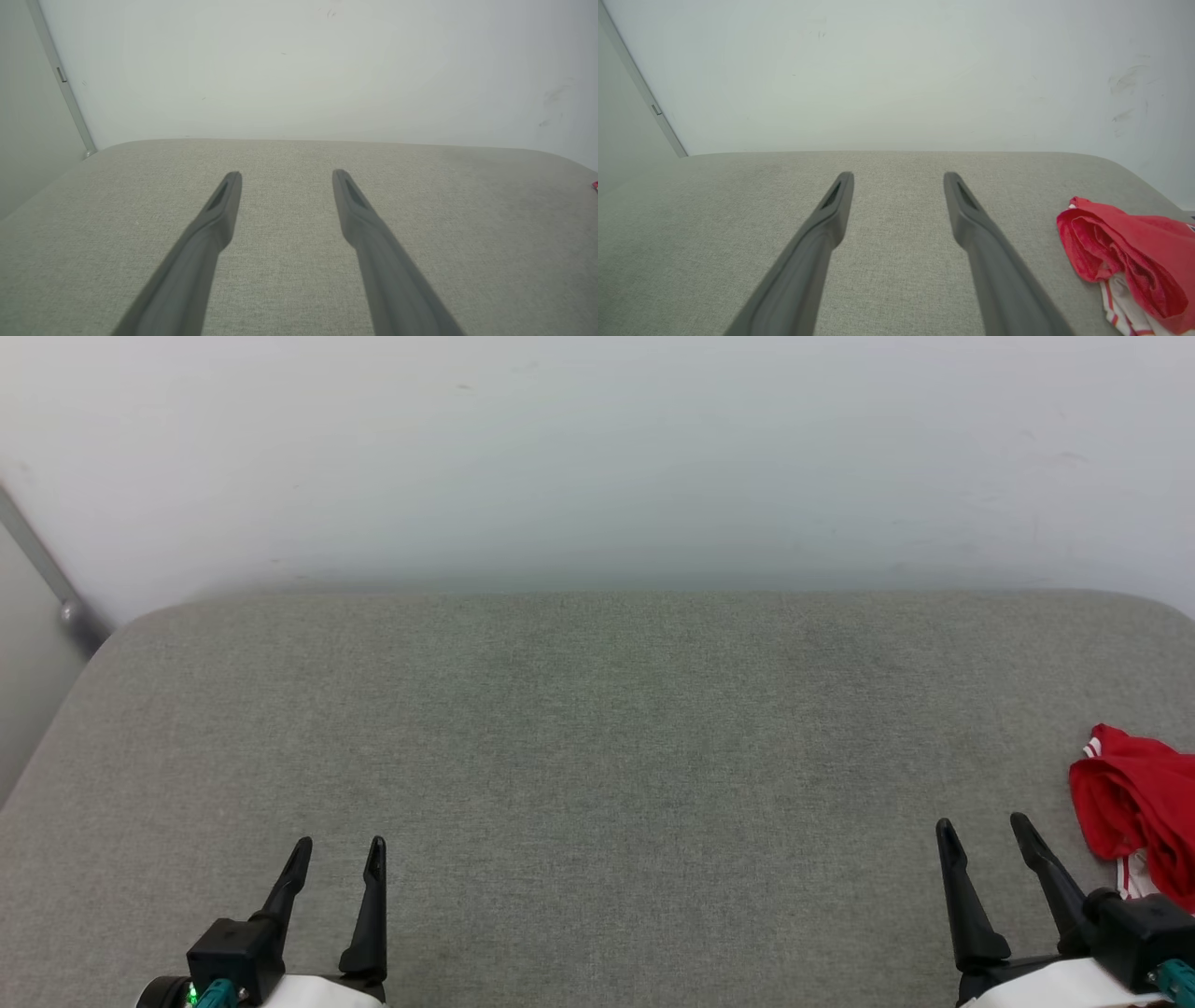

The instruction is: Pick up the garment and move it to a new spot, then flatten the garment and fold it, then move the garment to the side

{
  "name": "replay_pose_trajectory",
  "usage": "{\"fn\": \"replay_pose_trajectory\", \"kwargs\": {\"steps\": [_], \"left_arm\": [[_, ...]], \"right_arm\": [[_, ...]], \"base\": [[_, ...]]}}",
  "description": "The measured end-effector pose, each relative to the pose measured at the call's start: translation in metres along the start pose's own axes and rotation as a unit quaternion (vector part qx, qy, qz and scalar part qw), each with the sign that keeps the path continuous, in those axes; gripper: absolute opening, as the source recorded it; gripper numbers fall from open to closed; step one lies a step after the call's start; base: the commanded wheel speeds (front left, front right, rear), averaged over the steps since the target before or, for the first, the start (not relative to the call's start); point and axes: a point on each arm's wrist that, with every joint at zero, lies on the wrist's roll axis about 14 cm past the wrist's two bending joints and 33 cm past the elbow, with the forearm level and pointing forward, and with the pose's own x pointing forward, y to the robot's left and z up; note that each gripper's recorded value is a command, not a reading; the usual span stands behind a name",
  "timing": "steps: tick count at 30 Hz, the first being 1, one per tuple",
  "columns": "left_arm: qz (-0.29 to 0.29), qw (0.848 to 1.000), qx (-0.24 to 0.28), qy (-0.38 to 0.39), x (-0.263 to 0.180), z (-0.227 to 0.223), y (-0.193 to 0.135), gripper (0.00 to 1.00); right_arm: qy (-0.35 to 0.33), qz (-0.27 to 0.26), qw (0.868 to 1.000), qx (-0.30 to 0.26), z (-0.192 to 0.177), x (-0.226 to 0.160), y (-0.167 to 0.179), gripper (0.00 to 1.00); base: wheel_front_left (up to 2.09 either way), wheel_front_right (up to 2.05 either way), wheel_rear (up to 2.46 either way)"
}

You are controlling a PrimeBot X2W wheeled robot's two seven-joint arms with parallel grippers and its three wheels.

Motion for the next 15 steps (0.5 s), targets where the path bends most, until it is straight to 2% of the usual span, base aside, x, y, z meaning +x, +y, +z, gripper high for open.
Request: {"fn": "replay_pose_trajectory", "kwargs": {"steps": [10, 11, 15], "left_arm": [[-0.004, 1.000, 0.001, 0.001, 0.002, -0.001, -0.003, 1.00], [-0.004, 1.000, 0.000, 0.006, 0.001, -0.004, -0.003, 0.00], [0.003, 0.999, -0.020, 0.032, -0.005, -0.019, -0.005, 0.00]], "right_arm": [[0.001, -0.002, 1.000, 0.000, -0.001, -0.001, 0.000, 1.00], [0.006, -0.002, 1.000, 0.001, -0.004, -0.001, -0.001, 0.00], [0.023, -0.005, 1.000, 0.018, -0.015, -0.004, -0.001, 0.00]], "base": [[0.00, 0.00, 0.00], [0.00, 0.00, 0.00], [0.00, 0.00, 0.00]]}}
